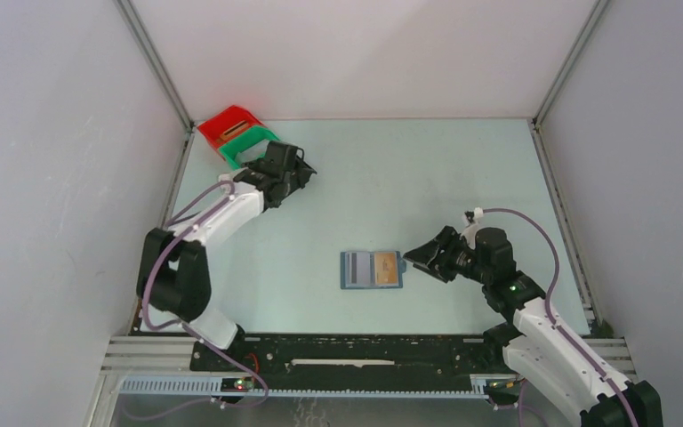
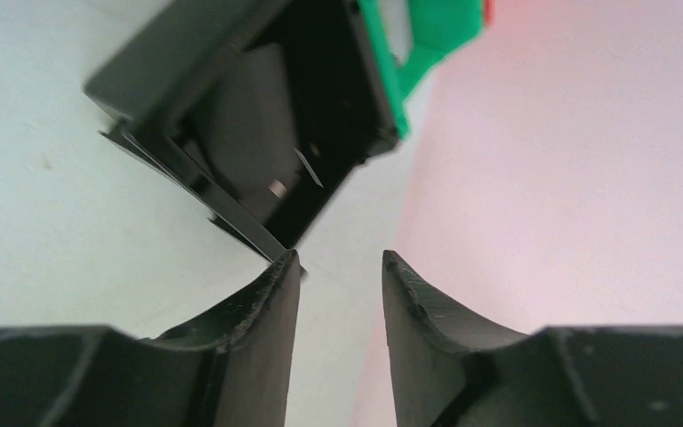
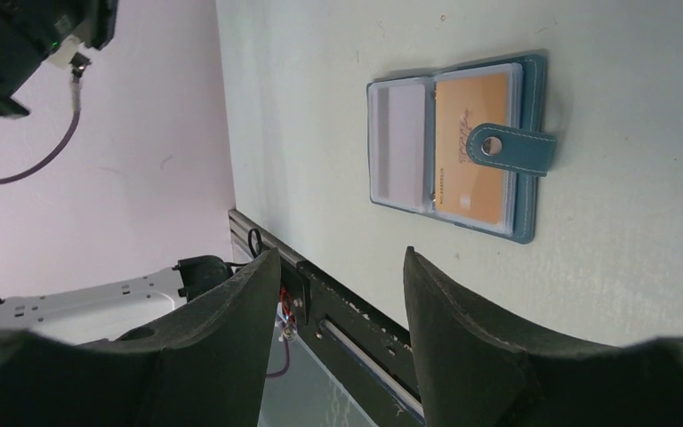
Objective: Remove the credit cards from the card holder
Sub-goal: Place the credit card in the storage box, then remove the credit card from the card holder.
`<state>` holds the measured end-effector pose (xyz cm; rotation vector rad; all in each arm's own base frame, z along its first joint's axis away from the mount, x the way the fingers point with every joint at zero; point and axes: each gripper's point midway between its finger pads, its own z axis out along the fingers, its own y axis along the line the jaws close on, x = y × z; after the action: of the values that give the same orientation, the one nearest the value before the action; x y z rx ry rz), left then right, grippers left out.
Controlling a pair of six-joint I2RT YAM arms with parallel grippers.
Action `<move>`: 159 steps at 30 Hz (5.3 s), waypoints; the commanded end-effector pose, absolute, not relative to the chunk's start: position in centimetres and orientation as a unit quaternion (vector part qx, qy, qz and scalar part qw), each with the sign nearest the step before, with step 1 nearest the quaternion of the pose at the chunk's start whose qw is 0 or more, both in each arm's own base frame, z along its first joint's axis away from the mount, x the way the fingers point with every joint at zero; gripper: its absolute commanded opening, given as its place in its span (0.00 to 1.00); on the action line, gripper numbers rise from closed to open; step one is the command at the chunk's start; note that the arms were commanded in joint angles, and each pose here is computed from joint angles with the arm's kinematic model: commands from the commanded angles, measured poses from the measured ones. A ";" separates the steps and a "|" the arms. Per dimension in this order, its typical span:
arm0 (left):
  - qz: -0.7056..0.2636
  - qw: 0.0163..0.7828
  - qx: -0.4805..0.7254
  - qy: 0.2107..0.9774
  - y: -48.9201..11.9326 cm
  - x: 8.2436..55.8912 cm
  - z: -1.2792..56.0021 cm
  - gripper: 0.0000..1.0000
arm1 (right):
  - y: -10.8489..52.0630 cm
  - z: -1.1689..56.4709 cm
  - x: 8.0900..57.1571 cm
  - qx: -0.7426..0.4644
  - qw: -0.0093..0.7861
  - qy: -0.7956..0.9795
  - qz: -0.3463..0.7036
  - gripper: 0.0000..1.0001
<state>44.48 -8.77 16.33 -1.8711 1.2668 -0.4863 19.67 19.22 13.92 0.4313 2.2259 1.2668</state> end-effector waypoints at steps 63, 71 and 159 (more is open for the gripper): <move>-0.460 0.087 0.035 0.883 -33.6 21.4 6.6 0.49 | 23.1 4.7 23.7 0.130 0.221 0.906 0.337 0.37; -0.450 0.078 0.020 0.890 -33.3 21.3 4.9 0.48 | 22.9 4.2 23.3 0.126 0.223 0.912 0.321 0.37; -0.457 0.174 -0.028 0.872 -32.3 23.4 2.6 0.45 | 24.4 4.0 24.1 0.099 0.220 0.908 0.343 0.35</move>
<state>23.29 -32.40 3.44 -0.0729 2.4434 -1.3301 22.51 23.64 2.96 0.3025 2.5595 0.9252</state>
